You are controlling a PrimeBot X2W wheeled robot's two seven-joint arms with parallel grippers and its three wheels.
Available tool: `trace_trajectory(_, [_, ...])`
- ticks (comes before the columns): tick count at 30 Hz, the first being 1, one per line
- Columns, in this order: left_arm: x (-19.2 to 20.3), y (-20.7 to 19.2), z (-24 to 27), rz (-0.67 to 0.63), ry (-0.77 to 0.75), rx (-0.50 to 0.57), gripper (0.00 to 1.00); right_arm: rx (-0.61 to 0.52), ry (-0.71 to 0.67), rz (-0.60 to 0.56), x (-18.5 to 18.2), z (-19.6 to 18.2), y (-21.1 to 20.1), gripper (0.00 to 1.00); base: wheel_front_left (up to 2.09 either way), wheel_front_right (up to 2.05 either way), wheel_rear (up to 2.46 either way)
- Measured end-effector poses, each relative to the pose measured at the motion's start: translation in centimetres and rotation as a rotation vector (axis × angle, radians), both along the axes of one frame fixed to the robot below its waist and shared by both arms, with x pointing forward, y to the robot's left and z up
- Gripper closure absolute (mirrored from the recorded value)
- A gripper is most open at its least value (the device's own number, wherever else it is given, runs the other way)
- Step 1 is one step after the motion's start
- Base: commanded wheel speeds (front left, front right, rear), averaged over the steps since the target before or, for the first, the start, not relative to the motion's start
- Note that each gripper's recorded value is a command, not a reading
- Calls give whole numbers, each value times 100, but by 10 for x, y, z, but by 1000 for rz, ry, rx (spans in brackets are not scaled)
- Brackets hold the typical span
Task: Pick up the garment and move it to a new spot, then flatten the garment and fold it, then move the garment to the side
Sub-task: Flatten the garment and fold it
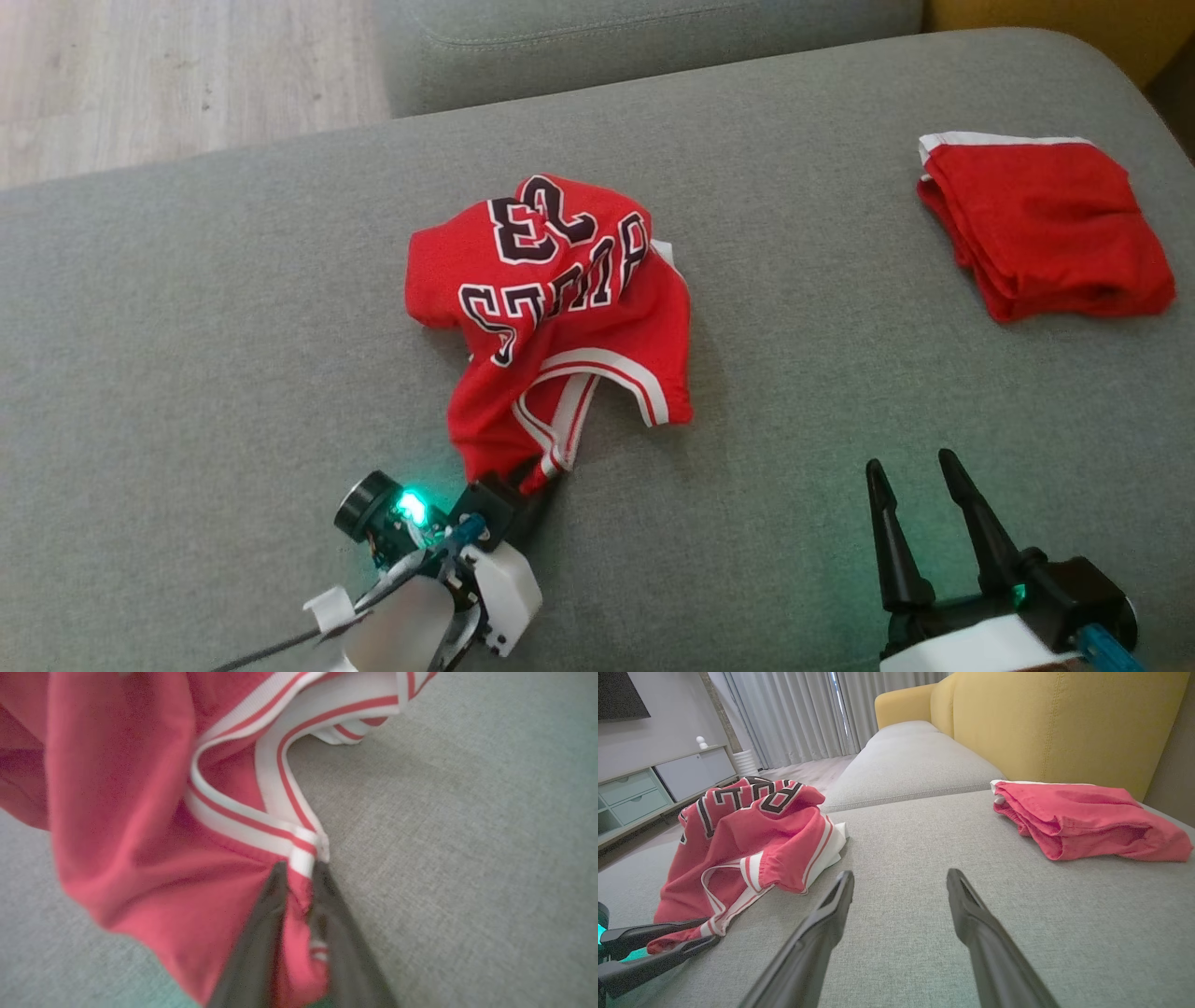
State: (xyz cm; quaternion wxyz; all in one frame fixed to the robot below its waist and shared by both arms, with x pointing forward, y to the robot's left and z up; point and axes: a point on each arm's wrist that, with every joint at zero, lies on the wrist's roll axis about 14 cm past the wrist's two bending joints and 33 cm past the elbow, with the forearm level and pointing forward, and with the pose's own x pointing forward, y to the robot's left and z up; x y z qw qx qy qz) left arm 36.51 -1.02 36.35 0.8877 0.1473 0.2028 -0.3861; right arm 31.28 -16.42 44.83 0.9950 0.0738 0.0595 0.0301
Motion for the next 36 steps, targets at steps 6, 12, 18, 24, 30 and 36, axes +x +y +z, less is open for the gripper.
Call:
trace_trajectory(6, [0,-13,11,-5,18,-67,100,0,-19,-16,-4,6,-4,0,0,0,0])
trace_trajectory(12, [0,-62,74,-59,-42,-308,100,17,-55,-6,-9,15,2,0,0,0,0])
trace_trajectory(18, [15,-111,198,-175,-206,-582,100,24,-98,-26,-17,27,-3,0,0,0,0])
trace_trajectory(24, [38,-128,346,-259,-467,-770,100,32,-122,-67,-25,33,-13,0,0,0,0])
trace_trajectory(30, [48,-111,434,-220,-596,-920,100,31,-140,-86,-30,37,-18,0,0,0,0])
trace_trajectory(36, [88,-77,400,-21,-498,-911,100,40,-148,-87,-28,39,-20,0,0,0,0])
